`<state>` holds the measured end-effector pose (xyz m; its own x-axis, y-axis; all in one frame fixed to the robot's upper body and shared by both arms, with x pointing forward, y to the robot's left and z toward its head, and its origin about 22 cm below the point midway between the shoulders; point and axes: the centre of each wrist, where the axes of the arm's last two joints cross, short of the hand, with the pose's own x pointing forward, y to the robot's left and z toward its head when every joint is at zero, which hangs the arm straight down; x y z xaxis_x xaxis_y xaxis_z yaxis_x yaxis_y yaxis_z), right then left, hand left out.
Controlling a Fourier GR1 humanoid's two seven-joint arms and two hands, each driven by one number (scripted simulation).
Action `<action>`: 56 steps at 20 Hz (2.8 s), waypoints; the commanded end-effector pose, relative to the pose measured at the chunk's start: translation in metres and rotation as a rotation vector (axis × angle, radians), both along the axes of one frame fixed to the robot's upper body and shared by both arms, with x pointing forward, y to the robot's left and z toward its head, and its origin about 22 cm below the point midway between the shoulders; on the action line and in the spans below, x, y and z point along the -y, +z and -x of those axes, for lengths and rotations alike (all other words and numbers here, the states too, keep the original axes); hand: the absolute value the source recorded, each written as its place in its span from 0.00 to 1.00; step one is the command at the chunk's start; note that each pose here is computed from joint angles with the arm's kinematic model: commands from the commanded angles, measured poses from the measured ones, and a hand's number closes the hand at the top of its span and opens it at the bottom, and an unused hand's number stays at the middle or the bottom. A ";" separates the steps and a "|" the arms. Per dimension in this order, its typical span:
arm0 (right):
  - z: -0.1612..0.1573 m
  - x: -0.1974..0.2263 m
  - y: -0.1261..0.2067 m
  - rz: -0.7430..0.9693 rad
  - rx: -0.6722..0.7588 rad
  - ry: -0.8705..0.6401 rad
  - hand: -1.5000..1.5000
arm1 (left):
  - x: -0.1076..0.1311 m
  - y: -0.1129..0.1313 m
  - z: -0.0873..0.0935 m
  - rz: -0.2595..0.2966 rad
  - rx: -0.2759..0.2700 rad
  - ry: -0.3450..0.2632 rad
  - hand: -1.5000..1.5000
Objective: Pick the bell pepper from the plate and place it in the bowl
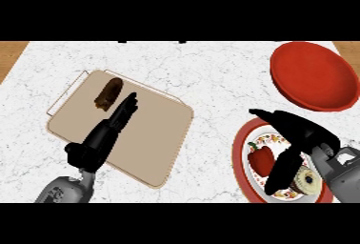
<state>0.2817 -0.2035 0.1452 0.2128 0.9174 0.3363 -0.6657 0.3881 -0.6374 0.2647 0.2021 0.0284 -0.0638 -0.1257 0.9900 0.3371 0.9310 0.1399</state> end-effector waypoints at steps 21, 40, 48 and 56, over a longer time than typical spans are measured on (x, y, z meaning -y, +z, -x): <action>0.021 -0.009 -0.062 0.270 0.132 -0.100 0.00 | -0.014 0.023 0.007 -0.003 0.011 0.000 0.50; 0.005 0.000 -0.122 0.173 0.230 -0.031 1.00 | -0.002 -0.001 0.003 0.013 0.009 -0.007 0.50; 0.005 0.002 -0.098 0.169 0.283 -0.051 1.00 | -0.012 -0.023 0.010 0.009 0.000 0.002 0.50; -0.090 -0.043 -0.078 0.231 0.371 -0.004 1.00 | 0.020 0.015 -0.002 0.009 -0.002 -0.036 0.50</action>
